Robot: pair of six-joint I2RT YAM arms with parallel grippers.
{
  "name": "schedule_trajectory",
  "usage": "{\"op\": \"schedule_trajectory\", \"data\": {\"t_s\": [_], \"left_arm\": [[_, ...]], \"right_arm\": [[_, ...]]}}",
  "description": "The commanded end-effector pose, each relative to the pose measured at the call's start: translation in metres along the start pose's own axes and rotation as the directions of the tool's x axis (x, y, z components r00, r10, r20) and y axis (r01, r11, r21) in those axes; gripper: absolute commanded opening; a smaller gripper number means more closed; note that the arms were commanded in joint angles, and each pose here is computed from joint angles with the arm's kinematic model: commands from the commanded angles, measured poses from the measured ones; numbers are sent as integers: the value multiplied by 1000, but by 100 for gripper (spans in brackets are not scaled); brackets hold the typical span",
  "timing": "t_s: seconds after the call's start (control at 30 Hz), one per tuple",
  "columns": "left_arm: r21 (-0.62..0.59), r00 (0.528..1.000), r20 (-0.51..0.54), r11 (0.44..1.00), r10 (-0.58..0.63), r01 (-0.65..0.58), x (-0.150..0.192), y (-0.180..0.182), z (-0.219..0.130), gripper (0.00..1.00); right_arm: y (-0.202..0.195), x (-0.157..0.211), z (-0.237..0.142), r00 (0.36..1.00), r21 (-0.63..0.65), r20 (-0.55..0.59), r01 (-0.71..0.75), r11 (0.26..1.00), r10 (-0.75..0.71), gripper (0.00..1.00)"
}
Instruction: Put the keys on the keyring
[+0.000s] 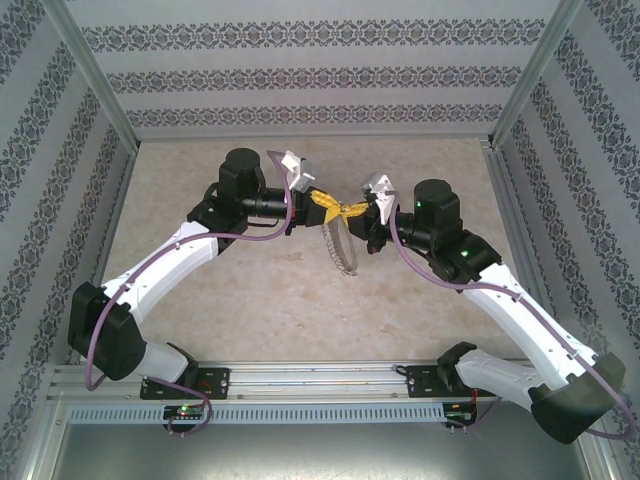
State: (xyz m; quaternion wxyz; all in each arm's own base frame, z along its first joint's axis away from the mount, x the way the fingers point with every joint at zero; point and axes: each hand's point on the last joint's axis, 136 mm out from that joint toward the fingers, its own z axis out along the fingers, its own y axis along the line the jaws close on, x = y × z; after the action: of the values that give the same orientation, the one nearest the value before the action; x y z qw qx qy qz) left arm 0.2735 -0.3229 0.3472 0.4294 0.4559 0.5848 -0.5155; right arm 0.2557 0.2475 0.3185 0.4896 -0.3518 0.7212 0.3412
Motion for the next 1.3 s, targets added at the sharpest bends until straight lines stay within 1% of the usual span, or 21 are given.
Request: {"op": "schedule_trajectory", "data": {"t_s": [0.0, 0.23, 0.37, 0.87, 1.03, 1.27], "left_arm": [[23, 998, 24, 998, 52, -52, -11, -13, -1, 0], [25, 999, 21, 999, 47, -47, -9, -11, 0, 0], [25, 999, 23, 998, 48, -49, -10, -11, 0, 0], [25, 998, 25, 998, 53, -54, -13, -13, -2, 0], [24, 999, 21, 998, 50, -51, -11, -13, -1, 0], [16, 999, 8, 999, 39, -40, -3, -9, 0, 0]], "right_arm": [[6, -19, -7, 997, 4, 52, 64, 998, -64, 0], [-5, -23, -30, 995, 63, 91, 46, 997, -51, 0], [-7, -27, -37, 993, 72, 108, 40, 997, -48, 0], [8, -29, -13, 995, -5, 78, 58, 998, -58, 0], [6, -29, -13, 995, 10, 75, 64, 998, -64, 0], [-3, -33, -23, 994, 79, 78, 69, 994, -75, 0]]}}
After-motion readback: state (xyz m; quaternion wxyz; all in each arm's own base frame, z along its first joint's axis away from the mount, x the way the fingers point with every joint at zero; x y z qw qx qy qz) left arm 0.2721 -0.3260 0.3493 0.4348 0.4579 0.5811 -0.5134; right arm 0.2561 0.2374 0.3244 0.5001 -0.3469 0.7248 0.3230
